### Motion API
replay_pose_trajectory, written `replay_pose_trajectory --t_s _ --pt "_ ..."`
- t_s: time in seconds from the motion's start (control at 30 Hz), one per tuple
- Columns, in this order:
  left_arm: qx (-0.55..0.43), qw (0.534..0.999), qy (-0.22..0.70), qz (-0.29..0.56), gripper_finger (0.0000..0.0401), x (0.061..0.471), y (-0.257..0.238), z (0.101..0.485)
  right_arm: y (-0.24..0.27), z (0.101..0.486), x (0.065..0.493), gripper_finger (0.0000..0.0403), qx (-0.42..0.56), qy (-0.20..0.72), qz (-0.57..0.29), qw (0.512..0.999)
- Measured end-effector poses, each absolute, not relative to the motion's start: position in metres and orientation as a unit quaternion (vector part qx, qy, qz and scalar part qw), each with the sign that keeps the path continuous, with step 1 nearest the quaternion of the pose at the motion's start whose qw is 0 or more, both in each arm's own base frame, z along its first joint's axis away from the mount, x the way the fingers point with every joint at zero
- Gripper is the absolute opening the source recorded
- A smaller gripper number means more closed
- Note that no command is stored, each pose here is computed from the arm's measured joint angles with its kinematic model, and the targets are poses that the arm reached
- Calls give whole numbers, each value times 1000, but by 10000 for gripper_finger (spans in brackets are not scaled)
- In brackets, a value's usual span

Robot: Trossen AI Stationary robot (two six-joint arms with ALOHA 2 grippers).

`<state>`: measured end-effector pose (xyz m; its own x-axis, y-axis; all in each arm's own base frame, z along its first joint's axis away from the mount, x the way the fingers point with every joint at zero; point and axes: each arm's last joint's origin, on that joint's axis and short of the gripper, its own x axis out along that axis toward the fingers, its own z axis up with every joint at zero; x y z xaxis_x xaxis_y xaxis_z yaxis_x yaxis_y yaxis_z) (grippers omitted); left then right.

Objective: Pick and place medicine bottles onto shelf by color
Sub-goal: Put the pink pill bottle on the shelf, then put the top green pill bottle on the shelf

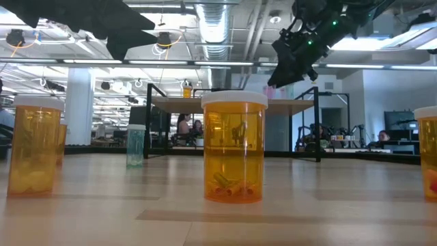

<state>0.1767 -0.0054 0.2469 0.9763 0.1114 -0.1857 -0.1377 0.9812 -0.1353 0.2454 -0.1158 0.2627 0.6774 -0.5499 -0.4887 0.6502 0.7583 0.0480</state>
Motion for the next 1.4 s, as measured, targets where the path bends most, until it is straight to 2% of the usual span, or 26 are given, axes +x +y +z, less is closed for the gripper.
replay_pose_trajectory --t_s 0.23,0.53,0.7,1.13,1.4 --pt "-74 991 89 63 171 177 -5 247 -115 262 246 129 111 231 -324 911" --pt "-74 991 89 63 171 177 -5 247 -115 264 247 195 109 220 -321 915" --pt "-74 991 89 63 171 177 -5 247 -116 267 248 215 109 215 -321 916" --pt "-73 991 89 63 171 177 -5 247 -111 298 245 217 103 224 -314 917" --pt "-74 990 101 64 171 176 -5 244 -77 327 231 213 89 173 -265 944"
